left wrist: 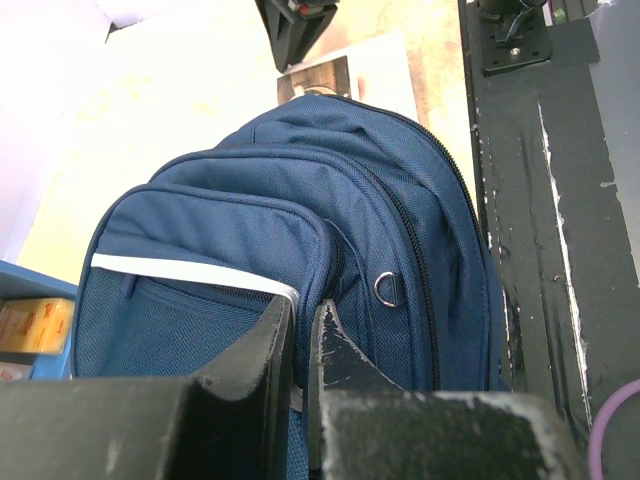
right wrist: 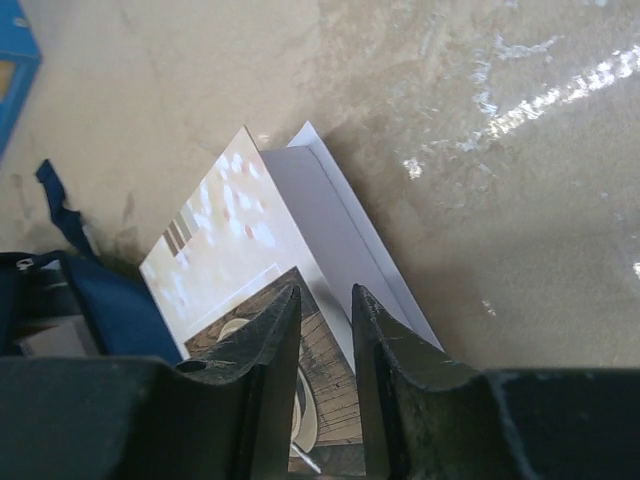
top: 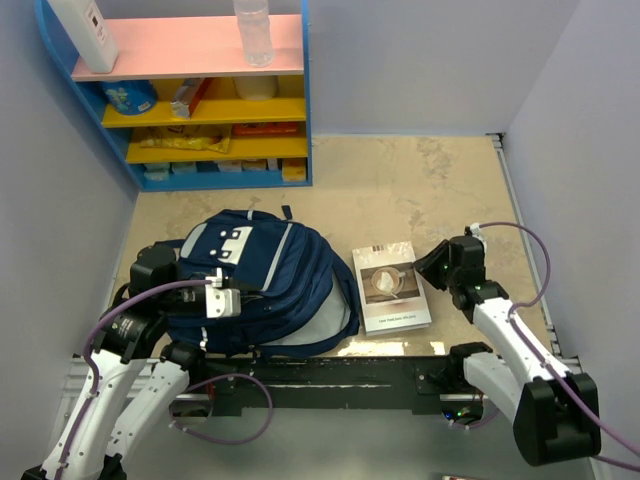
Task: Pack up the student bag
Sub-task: Pick up the book from the center of the board.
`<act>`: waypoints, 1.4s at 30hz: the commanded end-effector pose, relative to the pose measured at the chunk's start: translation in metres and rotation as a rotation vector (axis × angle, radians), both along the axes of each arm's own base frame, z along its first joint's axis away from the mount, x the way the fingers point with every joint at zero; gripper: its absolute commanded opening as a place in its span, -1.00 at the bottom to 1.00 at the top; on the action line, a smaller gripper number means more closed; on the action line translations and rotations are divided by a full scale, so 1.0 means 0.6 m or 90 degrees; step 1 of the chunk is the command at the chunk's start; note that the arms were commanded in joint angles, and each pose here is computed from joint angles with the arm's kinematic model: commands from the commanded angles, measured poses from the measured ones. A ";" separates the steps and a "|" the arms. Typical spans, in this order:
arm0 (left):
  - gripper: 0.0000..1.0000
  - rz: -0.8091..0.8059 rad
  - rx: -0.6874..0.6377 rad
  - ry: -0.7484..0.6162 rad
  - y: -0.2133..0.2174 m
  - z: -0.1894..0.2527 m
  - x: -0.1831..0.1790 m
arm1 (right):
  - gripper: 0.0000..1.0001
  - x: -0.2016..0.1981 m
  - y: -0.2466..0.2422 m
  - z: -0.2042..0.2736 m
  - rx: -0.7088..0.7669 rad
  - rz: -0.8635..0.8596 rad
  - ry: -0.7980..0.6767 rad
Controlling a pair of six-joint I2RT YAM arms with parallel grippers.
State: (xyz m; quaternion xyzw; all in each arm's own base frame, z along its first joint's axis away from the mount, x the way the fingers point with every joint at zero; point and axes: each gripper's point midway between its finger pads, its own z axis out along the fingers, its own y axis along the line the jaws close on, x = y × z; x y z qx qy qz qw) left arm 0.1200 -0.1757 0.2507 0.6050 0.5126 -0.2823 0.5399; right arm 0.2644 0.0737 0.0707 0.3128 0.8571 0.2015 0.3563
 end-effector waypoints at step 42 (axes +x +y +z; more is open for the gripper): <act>-1.00 -0.030 -0.060 -0.151 -0.012 0.100 0.004 | -1.00 0.008 0.097 0.214 0.043 0.281 -0.192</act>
